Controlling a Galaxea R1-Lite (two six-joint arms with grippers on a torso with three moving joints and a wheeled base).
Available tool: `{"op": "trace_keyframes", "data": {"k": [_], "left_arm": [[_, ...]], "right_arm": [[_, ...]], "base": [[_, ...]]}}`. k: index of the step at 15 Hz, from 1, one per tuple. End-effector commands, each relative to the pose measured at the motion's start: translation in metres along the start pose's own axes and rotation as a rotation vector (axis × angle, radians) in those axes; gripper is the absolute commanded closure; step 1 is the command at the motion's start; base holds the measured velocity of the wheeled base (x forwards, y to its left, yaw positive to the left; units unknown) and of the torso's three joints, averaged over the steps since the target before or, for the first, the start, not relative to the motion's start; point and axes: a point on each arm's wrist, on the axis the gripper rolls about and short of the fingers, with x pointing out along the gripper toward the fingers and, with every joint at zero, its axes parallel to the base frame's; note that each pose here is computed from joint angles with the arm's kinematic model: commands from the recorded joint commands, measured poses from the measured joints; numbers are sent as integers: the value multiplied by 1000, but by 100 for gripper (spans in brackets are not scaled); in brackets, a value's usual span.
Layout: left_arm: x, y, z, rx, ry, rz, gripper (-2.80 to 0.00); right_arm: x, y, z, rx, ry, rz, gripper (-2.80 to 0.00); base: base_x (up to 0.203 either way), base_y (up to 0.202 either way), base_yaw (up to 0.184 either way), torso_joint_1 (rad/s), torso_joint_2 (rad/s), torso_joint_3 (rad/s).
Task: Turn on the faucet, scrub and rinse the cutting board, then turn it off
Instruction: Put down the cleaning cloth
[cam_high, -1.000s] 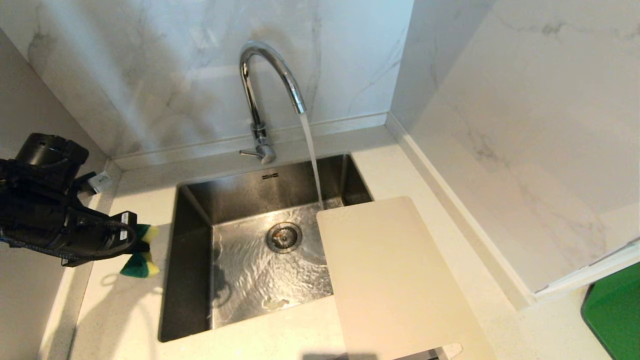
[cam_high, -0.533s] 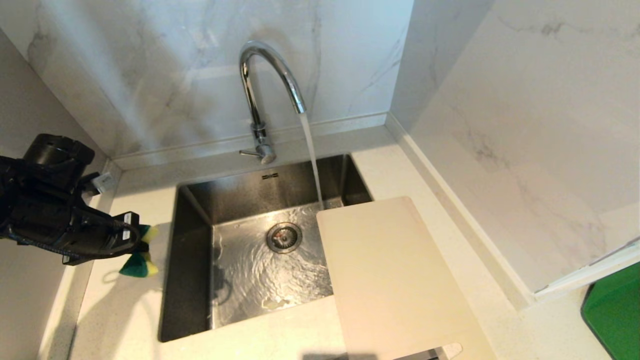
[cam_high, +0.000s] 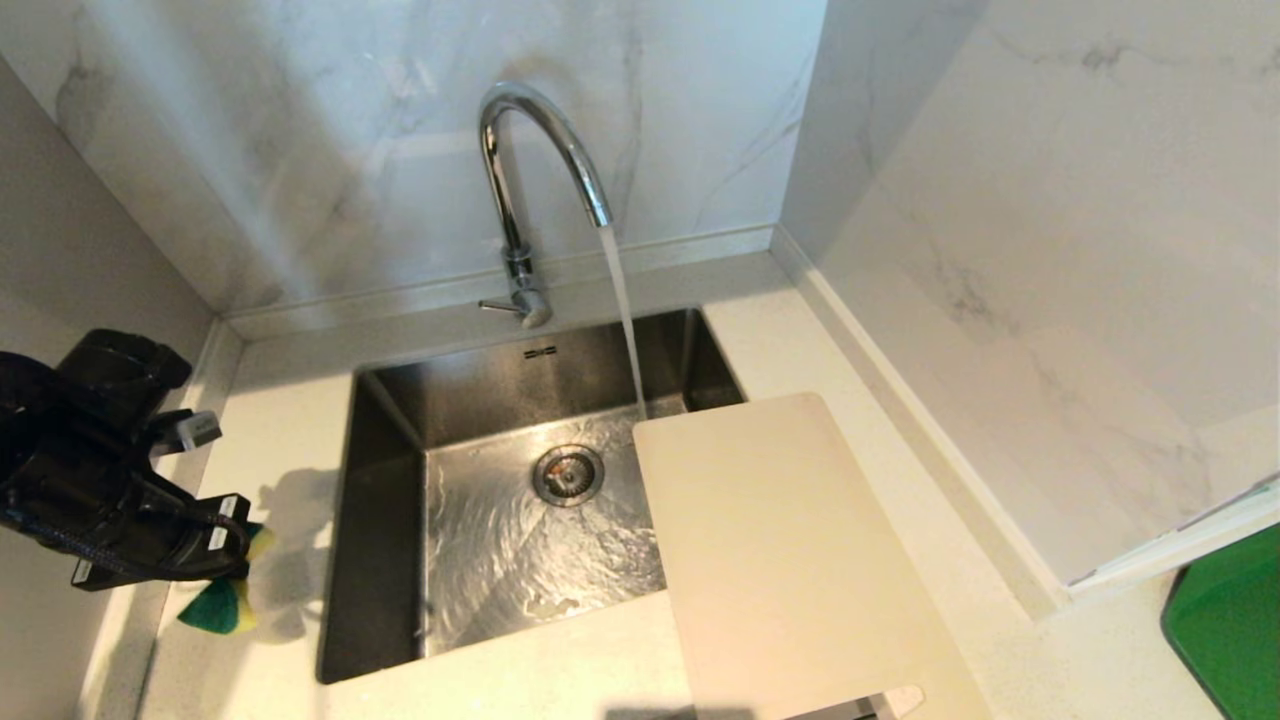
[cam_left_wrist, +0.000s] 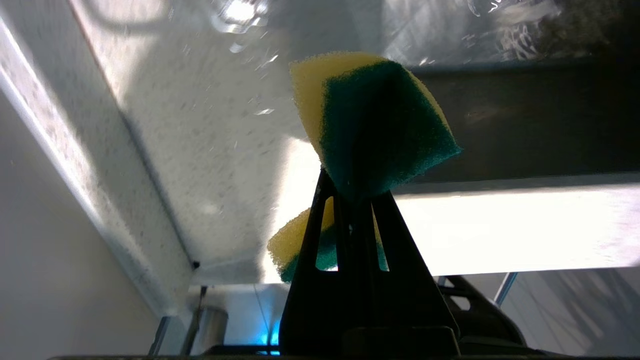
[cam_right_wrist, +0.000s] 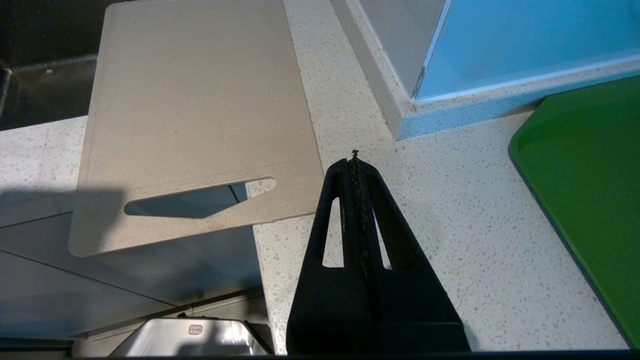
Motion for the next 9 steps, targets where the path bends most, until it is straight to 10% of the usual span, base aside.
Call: {"op": "trace_keyframes", "data": {"k": [1,9], "left_arm": [[25,9,-7,-26,85,33,0],[73,23,0,-63,133,26,0]], "right_arm": [[0,0,0,0,3,1,0],[0,0,0,-2,1,1,0]], "base": [[0,0,0,0,0,0],[0,0,0,0,0,0]]}}
